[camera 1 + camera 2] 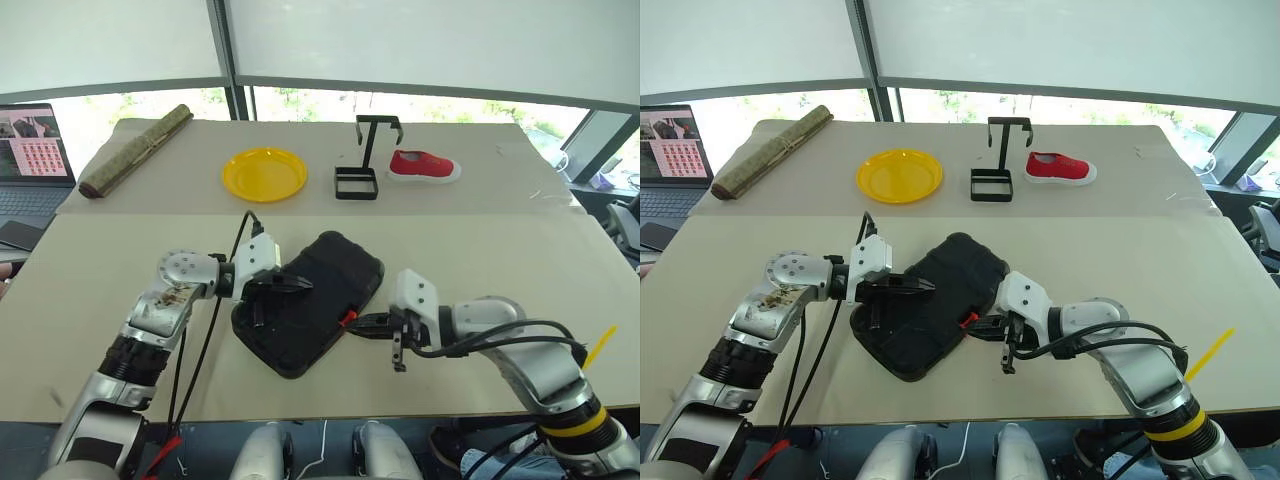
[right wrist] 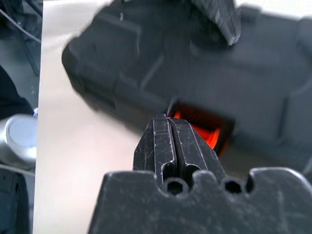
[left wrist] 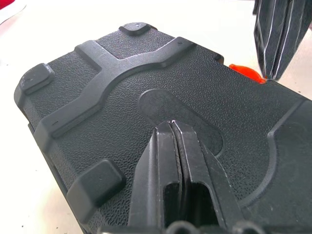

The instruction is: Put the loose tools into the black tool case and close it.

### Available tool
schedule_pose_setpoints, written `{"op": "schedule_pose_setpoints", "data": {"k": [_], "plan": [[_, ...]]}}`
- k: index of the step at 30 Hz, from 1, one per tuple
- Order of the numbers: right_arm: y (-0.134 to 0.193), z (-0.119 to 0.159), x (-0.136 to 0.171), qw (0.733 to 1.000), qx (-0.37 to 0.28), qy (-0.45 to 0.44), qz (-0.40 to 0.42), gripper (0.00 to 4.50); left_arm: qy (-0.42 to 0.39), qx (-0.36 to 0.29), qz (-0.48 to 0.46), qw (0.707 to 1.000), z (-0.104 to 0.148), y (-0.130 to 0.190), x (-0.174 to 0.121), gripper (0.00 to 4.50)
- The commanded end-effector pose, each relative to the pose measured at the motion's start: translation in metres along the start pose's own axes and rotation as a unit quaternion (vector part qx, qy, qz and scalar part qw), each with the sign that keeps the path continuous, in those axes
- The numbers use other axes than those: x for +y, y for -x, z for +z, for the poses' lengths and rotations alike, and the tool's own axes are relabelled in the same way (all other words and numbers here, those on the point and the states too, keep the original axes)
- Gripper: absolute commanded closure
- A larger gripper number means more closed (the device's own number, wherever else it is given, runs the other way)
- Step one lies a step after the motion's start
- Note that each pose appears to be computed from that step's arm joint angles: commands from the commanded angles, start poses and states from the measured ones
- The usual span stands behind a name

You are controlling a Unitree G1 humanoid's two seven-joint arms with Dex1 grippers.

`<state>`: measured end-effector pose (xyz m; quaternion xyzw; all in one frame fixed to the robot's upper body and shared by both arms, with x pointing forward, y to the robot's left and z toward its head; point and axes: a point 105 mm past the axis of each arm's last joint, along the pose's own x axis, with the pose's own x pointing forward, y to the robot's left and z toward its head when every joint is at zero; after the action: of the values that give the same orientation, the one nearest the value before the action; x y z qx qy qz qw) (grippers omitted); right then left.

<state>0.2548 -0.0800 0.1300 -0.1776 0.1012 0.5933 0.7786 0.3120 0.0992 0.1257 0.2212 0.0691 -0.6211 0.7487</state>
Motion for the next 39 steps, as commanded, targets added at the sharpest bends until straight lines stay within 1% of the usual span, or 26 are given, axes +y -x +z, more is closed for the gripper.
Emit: {"op": "schedule_pose_setpoints", "data": {"k": [1,4,8,10,13,17,22,28,32,35,37,38,39], "plan": [[-0.001,0.009,-0.001,1.0,-0.016,0.014,-0.005,4.5,0.046,0.051,-0.034,0.997,-0.032,-0.01,-0.019,4.42],[-0.001,0.003,0.0,1.0,-0.007,0.009,-0.003,4.5,0.045,0.051,-0.034,0.997,-0.032,-0.01,-0.019,4.42],[0.012,-0.001,0.002,1.0,0.005,-0.012,-0.001,4.5,0.044,0.052,-0.032,0.997,-0.031,-0.009,-0.019,4.42],[0.017,-0.009,0.007,0.999,0.023,-0.023,0.007,4.5,0.045,0.052,-0.032,0.997,-0.032,-0.008,-0.019,4.42],[0.015,-0.018,0.009,0.999,0.034,-0.029,0.003,4.5,0.045,0.053,-0.032,0.997,-0.032,-0.008,-0.02,4.42],[0.003,-0.024,-0.002,0.999,0.019,-0.024,-0.035,4.5,0.046,0.052,-0.031,0.997,-0.032,-0.009,-0.02,4.42],[-0.008,-0.021,-0.009,0.999,0.0,-0.022,-0.045,4.5,0.047,0.054,-0.029,0.997,-0.033,-0.008,-0.019,4.42],[-0.017,-0.01,-0.014,0.998,-0.032,-0.015,-0.05,4.5,0.052,0.054,-0.026,0.997,-0.035,-0.008,-0.018,4.42],[-0.016,-0.004,-0.014,0.997,-0.051,-0.017,-0.053,4.5,0.062,0.046,-0.014,0.997,-0.038,-0.006,-0.017,4.42],[-0.01,-0.003,-0.011,0.997,-0.056,-0.021,-0.053,4.5,0.063,0.02,0.001,0.998,-0.036,0.001,-0.016,4.42],[0.002,-0.003,-0.01,0.995,-0.067,-0.034,-0.06,4.5,0.056,-0.029,0.033,0.997,-0.025,0.015,-0.012,4.42],[0.011,-0.004,-0.01,0.994,-0.072,-0.044,-0.068,4.21,0.053,-0.051,0.055,0.996,-0.02,0.027,-0.01,3.91],[0.019,-0.005,-0.01,0.994,-0.073,-0.046,-0.072,3.87,0.048,-0.066,0.078,0.994,-0.017,0.038,-0.008,3.78]]}}
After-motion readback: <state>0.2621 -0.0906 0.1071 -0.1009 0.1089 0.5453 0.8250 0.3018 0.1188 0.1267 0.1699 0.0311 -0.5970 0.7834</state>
